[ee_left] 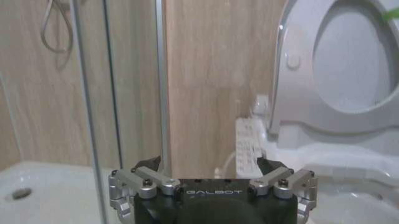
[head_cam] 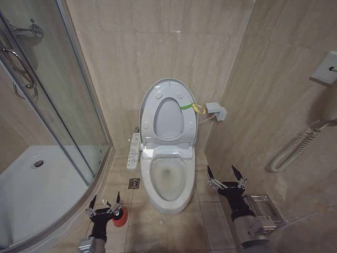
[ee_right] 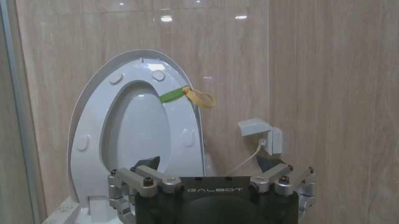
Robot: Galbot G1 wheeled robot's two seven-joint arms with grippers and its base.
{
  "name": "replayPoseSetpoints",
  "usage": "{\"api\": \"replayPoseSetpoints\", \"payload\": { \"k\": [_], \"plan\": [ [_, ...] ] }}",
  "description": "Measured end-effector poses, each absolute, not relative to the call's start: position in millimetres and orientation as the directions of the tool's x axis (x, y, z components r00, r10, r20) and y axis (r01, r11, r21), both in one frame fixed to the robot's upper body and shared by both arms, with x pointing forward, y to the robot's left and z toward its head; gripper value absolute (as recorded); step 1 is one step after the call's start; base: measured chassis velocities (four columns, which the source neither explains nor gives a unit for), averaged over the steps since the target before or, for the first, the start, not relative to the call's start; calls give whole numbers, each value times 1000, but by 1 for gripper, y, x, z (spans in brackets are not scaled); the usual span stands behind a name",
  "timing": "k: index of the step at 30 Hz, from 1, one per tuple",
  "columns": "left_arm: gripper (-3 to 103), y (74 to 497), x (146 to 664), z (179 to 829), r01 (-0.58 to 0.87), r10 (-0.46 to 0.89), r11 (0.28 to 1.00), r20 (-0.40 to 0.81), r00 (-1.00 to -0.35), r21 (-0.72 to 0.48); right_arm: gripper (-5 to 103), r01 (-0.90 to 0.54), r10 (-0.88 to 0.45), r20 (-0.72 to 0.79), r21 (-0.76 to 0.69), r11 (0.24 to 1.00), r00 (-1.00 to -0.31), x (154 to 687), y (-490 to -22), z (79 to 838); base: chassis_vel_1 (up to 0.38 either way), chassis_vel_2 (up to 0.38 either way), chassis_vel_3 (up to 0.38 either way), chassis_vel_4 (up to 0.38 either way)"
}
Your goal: Open the toilet lid, clean the toilet bowl with a toilet brush, close the toilet lid, and flush.
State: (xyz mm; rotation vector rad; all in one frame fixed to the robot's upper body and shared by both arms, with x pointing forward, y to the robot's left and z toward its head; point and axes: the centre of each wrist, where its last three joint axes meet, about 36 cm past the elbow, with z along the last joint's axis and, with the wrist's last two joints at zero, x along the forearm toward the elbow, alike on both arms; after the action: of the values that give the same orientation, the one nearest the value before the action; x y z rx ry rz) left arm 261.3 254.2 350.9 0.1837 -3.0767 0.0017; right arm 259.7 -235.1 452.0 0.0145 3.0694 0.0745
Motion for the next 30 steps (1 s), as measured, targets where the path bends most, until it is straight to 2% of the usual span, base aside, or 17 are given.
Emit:
{"api": "replayPoseSetpoints", "payload": {
  "k": [8,12,25,30],
  "plan": [
    [100,279,261,399,-87,-88,996,38,-995,35,100,8,11,-71,49,999,-997,260,-235,452,0,0,0,0],
    [100,285,263,447,-57,-56,998,-9,-998,36,100,8,11,-71,49,999,-997,260,-235,452,0,0,0,0],
    [100,272,253,487,-56,-53,998,-122,-991,19,100,8,11,-71,49,999,-997,260,-235,452,0,0,0,0],
    [100,275,253,482,-70,-67,997,-114,-991,21,100,8,11,-71,49,999,-997,260,-235,452,0,0,0,0]
  ]
}}
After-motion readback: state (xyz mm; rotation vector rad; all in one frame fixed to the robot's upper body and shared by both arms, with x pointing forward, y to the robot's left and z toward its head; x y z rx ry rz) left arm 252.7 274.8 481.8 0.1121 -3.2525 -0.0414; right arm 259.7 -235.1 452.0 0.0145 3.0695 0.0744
